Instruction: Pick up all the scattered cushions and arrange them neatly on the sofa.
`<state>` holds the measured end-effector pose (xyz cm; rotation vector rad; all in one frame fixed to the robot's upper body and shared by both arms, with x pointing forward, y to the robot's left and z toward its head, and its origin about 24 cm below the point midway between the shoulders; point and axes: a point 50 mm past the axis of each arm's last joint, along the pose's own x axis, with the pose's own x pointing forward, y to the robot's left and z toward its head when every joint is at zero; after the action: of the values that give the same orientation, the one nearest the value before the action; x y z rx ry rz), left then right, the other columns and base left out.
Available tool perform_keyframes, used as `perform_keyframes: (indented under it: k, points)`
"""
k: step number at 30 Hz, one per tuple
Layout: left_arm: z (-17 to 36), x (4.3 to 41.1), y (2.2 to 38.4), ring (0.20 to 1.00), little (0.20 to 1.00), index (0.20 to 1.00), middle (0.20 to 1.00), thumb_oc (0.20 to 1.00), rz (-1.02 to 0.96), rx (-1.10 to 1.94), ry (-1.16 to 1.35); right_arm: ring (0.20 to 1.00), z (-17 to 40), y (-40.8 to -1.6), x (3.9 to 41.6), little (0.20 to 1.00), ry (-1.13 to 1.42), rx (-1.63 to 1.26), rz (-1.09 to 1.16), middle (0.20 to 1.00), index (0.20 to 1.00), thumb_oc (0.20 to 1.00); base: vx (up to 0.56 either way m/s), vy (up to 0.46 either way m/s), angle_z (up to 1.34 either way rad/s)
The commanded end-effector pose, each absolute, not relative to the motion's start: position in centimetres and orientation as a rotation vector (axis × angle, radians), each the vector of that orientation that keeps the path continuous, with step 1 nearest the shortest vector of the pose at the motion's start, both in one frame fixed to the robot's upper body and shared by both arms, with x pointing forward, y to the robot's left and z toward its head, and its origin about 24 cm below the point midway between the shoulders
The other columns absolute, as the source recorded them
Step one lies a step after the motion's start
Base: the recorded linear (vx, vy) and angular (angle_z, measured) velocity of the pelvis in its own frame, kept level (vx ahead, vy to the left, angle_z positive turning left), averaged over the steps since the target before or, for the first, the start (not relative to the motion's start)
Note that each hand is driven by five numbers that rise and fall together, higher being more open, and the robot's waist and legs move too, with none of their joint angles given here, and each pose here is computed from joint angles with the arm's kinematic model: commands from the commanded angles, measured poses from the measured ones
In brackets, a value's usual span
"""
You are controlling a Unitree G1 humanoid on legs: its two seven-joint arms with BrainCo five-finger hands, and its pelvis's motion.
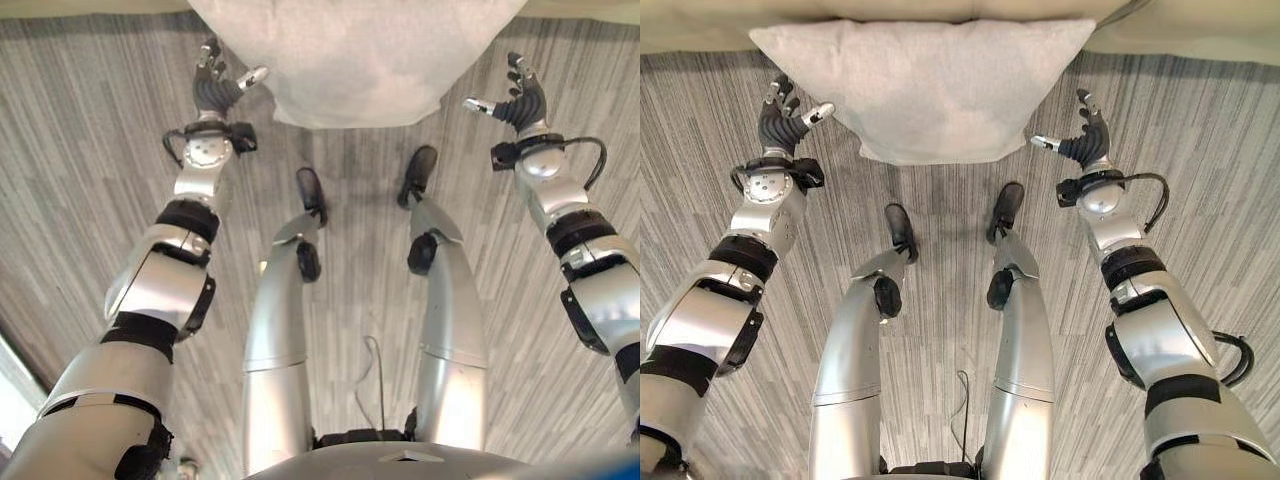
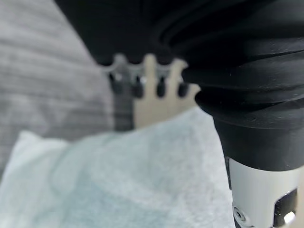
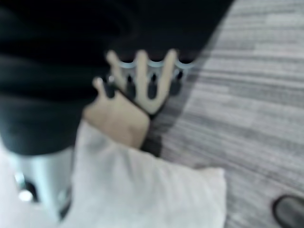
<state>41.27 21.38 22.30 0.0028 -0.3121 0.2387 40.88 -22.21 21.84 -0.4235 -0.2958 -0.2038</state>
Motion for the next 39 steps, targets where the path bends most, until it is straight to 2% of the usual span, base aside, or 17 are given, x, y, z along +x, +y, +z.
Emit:
perform_keyframes:
  k: [1,3,13,16,20,21,22,23,24,27,30,33,39]
  points:
    - [21.3,41.0,23.4,1.0,1.0,1.0,1.0,1.0,0.289,-0.011,-0.277,1.0,21.0,-22.9,40.6,1.0,-0.279,-0.44,-0.193,1.0,1.0,1.0,0.02,0.011,-0.09]
    - [25.2,41.5,22.0,1.0,1.0,1.0,1.0,1.0,0.236,0.002,-0.37,1.0,23.2,-22.0,40.9,1.0,-0.343,-0.448,-0.149,1.0,1.0,1.0,0.03,-0.028,-0.07]
    - [28.8,41.4,16.6,1.0,1.0,1.0,1.0,1.0,0.064,0.005,-0.501,1.0,28.6,-20.4,40.4,1.0,-0.531,-0.451,-0.09,1.0,1.0,1.0,0.02,-0.027,0.02]
    - [29.0,41.4,15.7,1.0,1.0,1.0,1.0,1.0,0.043,-0.004,-0.51,1.0,29.8,-18.3,40.2,1.0,-0.591,-0.446,-0.028,1.0,1.0,1.0,0.01,-0.029,0.03]
    - [29.2,41.0,13.0,1.0,1.0,1.0,1.0,1.0,-0.029,-0.053,-0.547,1.0,31.9,-12.6,39.0,1.0,-0.752,-0.382,0.129,1.0,1.0,1.0,0.01,-0.01,0.0]
    - [29.2,40.8,12.3,1.0,1.0,1.0,1.0,1.0,-0.046,-0.074,-0.557,0.752,31.9,-11.3,38.7,0.752,-0.771,-0.356,0.172,0.752,0.752,0.752,0.0,0.0,0.0]
    - [29.2,40.7,12.0,0.812,0.812,0.812,0.812,0.812,-0.057,-0.09,-0.562,0.498,31.9,-10.4,38.5,0.498,-0.783,-0.341,0.205,0.498,0.498,0.498,0.0,0.0,0.0]
    - [29.3,40.6,11.7,0.404,0.404,0.404,0.404,0.404,-0.068,-0.101,-0.569,0.2,32.0,-9.4,38.2,0.2,-0.801,-0.331,0.239,0.2,0.2,0.2,0.01,-0.012,-0.03]
    - [29.3,40.6,11.8,0.2,0.2,0.2,0.2,0.2,-0.068,-0.101,-0.569,0.2,31.9,-9.4,38.2,0.2,-0.8,-0.331,0.24,0.2,0.2,0.2,0.0,0.0,0.0]
    - [29.9,39.6,10.2,0.2,0.2,0.2,0.2,0.2,-0.153,-0.127,-0.637,0.2,32.0,-6.6,36.7,0.2,-0.865,-0.262,0.344,0.2,0.2,0.2,0.01,-0.024,-0.01]
    - [30.0,39.1,10.1,0.2,0.2,0.2,0.2,0.2,-0.19,-0.137,-0.666,0.2,31.8,-6.0,36.2,0.2,-0.88,-0.254,0.378,0.2,0.2,0.2,0.0,0.0,0.0]
    - [29.7,38.6,9.8,0.2,0.2,0.2,0.2,0.2,-0.223,-0.148,-0.68,0.2,31.5,-6.1,35.9,0.2,-0.887,-0.25,0.389,0.2,0.2,0.2,0.0,0.0,0.0]
    - [25.9,36.8,9.7,0.2,0.2,0.2,0.2,0.2,-0.303,-0.218,-0.665,0.2,28.9,-8.8,34.8,0.2,-0.89,-0.29,0.366,0.2,0.2,0.2,0.0,0.0,-0.01]
